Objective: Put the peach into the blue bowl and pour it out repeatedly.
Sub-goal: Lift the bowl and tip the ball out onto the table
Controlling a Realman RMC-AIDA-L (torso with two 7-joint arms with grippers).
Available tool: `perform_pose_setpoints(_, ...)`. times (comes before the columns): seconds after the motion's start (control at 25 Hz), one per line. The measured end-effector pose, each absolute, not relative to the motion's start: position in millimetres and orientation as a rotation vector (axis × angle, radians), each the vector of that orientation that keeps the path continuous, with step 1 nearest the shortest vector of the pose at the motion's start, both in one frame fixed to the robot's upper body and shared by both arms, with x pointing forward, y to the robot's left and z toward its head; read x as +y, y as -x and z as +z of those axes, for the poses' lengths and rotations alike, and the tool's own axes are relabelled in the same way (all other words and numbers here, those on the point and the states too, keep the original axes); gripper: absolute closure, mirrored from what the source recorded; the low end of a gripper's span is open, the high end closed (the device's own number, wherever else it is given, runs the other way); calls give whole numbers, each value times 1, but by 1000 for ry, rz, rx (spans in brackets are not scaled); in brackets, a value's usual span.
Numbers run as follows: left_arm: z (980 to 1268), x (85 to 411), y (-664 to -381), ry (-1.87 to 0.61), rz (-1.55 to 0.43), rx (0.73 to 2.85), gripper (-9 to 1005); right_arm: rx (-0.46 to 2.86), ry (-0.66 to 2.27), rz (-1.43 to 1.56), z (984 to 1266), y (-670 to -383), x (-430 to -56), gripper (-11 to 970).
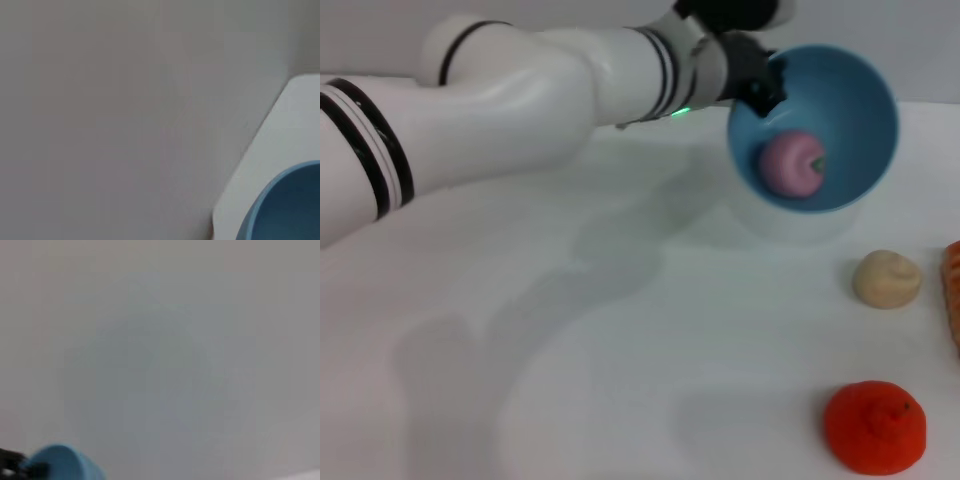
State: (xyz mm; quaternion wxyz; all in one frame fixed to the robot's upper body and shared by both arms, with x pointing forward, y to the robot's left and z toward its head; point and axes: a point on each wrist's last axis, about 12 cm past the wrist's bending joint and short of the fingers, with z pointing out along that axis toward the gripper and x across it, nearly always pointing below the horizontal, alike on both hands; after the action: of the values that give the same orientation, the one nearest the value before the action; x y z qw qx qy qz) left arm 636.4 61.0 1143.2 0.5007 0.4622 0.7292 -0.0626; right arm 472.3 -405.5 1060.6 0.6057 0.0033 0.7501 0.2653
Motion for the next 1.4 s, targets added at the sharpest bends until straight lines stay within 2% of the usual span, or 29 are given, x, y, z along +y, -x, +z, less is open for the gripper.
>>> perform_pose_setpoints(0.12,1145,46,-626,-1240,-68,1587,997,1735,-115,577,1040,-450,-410,309)
perform_pose_setpoints(0.32,1135,31,-602,-1416,26,1353,996,1727,-151,558,1027,-438,-404,310)
perform_pose_setpoints(0.68,1117,29,-565,-1612,172,1004,997,1722,-153,565,1020,-440,-395,312)
perform_pose_setpoints(0.88,1110,33,-552,-1630,241,855,997,1719,-146,571,1021,-443,-393,312)
perform_pose_setpoints(1.4,1100,36,-534,-1622,307,672,997,1707,-143,576,1023,-447,-392,314)
